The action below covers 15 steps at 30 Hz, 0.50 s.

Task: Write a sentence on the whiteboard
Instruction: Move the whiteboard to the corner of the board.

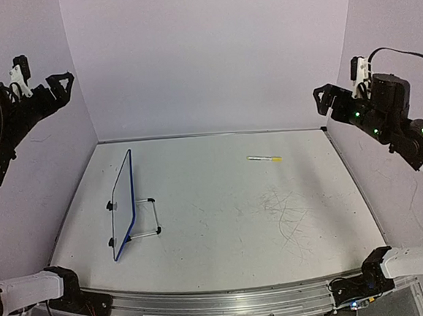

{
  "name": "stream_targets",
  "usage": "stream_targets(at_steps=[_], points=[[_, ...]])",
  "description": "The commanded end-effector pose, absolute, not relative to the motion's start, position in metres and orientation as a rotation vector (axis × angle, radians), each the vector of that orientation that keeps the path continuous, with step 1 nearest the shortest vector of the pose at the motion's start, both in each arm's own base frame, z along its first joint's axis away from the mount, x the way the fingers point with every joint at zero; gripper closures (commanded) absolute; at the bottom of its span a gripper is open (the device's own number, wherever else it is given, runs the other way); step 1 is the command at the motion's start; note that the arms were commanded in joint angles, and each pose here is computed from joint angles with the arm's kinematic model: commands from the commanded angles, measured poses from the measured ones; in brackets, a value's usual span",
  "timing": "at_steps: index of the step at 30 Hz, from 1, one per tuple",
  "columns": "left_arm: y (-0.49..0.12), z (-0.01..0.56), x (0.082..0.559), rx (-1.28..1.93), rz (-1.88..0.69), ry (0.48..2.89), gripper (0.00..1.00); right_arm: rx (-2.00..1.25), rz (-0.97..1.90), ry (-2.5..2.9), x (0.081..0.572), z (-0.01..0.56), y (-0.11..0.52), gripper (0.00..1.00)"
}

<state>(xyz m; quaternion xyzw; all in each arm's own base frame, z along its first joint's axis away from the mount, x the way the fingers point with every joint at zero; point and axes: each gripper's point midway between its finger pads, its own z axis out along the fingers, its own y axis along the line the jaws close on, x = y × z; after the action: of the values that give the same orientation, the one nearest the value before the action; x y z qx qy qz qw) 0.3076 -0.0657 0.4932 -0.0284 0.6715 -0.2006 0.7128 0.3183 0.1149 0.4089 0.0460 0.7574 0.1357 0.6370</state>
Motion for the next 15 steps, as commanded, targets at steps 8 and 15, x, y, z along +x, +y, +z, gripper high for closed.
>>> stream_targets(at_steps=[8, 15], points=[[-0.074, 0.457, 0.317, -0.048, -0.470, 1.601, 0.01, -0.093, 0.596, 2.003, 0.373, 0.322, 0.224, 0.02], [-0.076, 0.445, 0.317, -0.049, -0.482, 1.638, 0.01, -0.292, 0.967, 2.082, 0.357, 0.255, 0.362, 0.02]])
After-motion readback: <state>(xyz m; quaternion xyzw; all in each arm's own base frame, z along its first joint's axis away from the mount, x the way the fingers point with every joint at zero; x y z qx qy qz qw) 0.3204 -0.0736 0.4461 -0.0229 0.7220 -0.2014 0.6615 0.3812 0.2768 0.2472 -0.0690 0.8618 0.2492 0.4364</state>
